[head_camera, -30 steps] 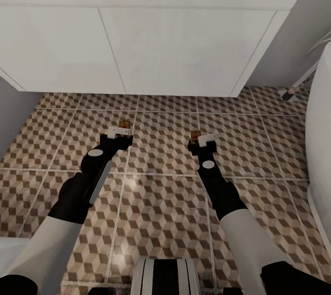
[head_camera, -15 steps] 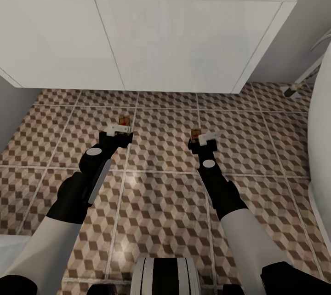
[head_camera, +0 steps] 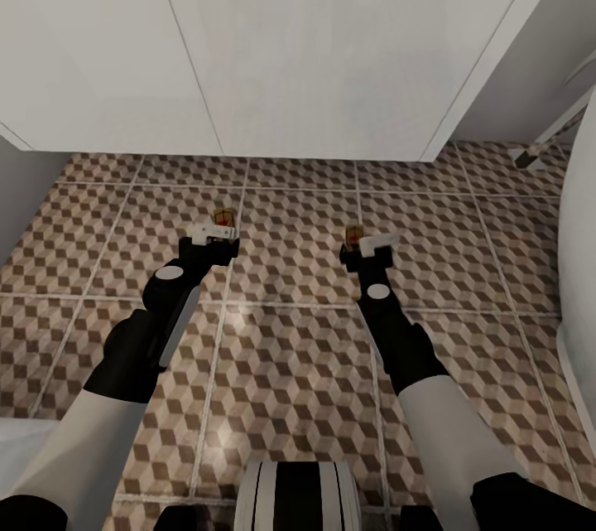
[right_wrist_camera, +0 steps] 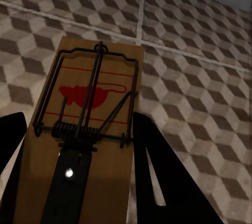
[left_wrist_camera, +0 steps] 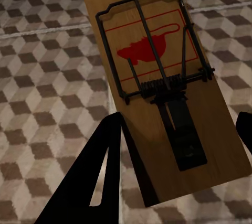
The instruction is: Take the four mousetraps from the cabinet in the bathroom and place them on the bathroom floor. Make sure all four end up on the same floor surface, and ensure that at least two of them are either under or directly next to the same bathroom sink.
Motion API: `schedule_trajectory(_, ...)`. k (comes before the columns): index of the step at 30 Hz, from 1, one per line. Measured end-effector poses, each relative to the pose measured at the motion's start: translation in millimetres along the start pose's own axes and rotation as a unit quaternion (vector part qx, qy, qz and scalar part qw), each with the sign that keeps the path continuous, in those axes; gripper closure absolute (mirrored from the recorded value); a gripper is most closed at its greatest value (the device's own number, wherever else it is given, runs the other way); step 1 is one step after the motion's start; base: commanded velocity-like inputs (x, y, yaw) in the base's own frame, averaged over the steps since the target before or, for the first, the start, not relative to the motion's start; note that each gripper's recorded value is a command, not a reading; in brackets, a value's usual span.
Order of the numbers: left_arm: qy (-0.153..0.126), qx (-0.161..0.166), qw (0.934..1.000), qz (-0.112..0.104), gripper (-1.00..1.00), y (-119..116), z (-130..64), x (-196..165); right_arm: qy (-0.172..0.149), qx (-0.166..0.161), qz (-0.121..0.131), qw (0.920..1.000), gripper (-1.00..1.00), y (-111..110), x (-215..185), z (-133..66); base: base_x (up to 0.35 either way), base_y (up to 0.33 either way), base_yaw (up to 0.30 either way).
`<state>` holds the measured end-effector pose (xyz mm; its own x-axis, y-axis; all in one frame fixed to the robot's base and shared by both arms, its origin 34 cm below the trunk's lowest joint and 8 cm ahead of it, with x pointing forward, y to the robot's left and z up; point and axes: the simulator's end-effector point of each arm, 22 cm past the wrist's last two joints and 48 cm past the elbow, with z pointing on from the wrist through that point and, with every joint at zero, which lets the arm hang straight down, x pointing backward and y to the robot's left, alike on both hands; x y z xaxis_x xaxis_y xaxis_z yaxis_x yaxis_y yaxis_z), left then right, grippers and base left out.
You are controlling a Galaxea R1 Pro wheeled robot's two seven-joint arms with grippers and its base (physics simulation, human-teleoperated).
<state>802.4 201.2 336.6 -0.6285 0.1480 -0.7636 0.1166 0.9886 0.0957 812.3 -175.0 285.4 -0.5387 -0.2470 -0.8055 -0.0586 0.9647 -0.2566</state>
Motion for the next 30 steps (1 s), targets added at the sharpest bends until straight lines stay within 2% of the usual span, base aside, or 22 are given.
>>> schedule_trajectory(3,0.002,0.001,1.0000,-0.001,1.00,-1,1.5,3,-0.003,0.001,0.003,1.0000,1.00,-1,-3,0.5,0.000,0.000,0.000)
schedule_trajectory(10,0.011,0.003,0.9999,-0.002,1.00,-3,7.3,15,0.011,-0.007,0.032,0.9994,1.00,4,11,4.1,0.000,0.000,-0.022)
schedule_trajectory(30,0.057,0.011,0.9983,-0.005,1.00,-13,37.7,84,0.063,-0.019,0.030,0.9974,1.00,27,91,22.0,0.000,0.000,-0.061)
